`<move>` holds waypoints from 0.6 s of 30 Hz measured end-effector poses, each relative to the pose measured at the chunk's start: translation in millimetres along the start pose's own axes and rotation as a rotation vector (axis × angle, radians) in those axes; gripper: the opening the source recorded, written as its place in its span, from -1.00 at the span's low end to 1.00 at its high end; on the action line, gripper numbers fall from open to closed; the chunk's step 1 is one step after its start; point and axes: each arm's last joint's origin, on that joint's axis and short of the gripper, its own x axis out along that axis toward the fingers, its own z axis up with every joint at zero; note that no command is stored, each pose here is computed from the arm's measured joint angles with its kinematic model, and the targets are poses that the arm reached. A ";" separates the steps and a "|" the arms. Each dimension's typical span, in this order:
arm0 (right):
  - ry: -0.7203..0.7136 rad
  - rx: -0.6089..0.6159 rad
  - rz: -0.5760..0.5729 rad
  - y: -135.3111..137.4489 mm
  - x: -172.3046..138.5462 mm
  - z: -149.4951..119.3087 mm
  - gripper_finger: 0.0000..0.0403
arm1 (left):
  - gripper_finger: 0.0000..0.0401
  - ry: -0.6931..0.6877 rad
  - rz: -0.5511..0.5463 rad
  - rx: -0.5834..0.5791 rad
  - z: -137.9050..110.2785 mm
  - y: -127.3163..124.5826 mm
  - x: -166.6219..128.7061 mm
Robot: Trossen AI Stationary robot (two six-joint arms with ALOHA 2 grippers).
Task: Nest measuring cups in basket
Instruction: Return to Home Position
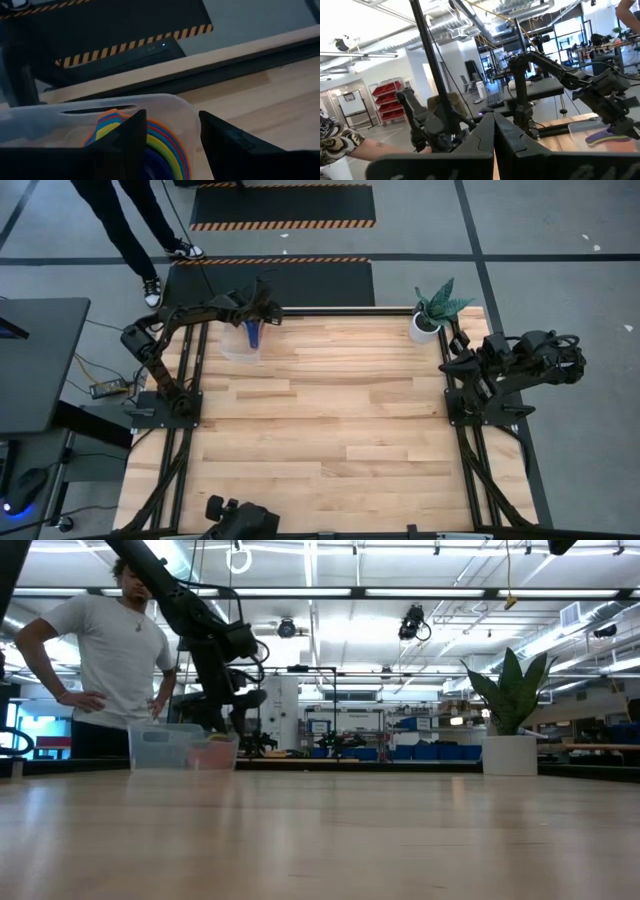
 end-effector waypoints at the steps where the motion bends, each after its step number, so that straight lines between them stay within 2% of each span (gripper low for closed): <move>1: -0.001 0.000 0.000 0.0 -0.1 0.1 -0.99 | -0.08 0.010 0.006 -0.002 -0.2 2.3 0.6; 5: -0.001 0.000 0.001 0.0 -0.1 0.1 -0.99 | -0.08 0.042 0.040 -0.016 0.5 13.1 2.6; 8: -0.001 0.000 0.000 0.0 -0.1 0.1 -0.99 | -0.08 0.041 0.025 -0.027 2.1 15.0 2.2; 15: -0.001 0.000 0.004 0.1 -0.1 0.1 -0.99 | -0.08 0.055 0.011 -0.013 8.2 10.5 -5.7; 18: 0.000 0.000 0.004 0.1 -0.1 0.0 -0.99 | -0.08 0.051 -0.030 -0.002 18.1 1.8 -14.1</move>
